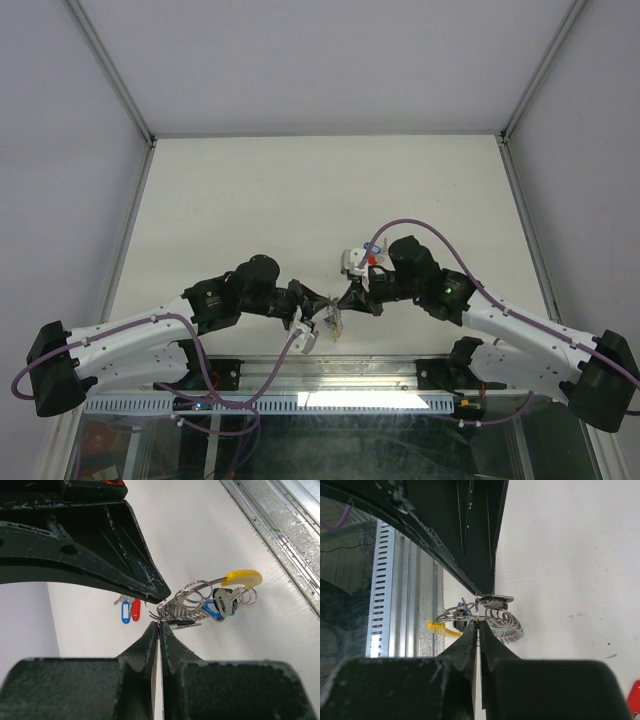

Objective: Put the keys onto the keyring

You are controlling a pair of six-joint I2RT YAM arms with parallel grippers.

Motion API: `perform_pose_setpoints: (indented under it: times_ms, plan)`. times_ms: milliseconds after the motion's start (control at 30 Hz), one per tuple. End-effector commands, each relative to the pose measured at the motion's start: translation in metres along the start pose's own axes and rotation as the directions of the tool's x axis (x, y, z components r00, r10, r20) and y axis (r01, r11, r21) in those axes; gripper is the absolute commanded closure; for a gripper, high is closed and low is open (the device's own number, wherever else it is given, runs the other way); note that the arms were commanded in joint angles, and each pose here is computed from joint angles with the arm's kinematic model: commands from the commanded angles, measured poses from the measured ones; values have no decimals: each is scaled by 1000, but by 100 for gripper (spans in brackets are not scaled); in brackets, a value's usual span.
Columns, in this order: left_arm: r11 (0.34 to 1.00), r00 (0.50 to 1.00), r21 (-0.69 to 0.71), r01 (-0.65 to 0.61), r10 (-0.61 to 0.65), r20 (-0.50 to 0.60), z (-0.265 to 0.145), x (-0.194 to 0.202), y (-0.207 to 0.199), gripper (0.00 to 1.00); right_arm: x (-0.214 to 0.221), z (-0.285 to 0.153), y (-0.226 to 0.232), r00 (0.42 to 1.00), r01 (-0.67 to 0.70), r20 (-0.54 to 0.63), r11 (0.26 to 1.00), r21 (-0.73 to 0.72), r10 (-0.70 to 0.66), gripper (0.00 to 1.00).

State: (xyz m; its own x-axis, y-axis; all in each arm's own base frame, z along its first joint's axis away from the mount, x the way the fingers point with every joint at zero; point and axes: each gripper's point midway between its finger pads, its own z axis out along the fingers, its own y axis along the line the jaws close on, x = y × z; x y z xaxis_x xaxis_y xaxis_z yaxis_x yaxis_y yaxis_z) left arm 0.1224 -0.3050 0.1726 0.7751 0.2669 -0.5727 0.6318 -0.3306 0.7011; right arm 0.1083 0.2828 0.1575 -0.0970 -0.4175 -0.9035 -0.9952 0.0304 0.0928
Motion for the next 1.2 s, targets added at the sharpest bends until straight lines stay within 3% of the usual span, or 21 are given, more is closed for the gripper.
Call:
perform_pose_setpoints:
  times_ms: [0, 1167]
  plan:
    - [998, 998, -26, -51, 52, 19, -2, -13, 15, 100, -25, -4, -4, 996, 43, 82, 999, 32, -46, 100]
    - [999, 999, -15, 49, -49, 9, 1, -10, 10, 100, -32, -11, -12, 978, 13, 205, 992, 122, -38, 100]
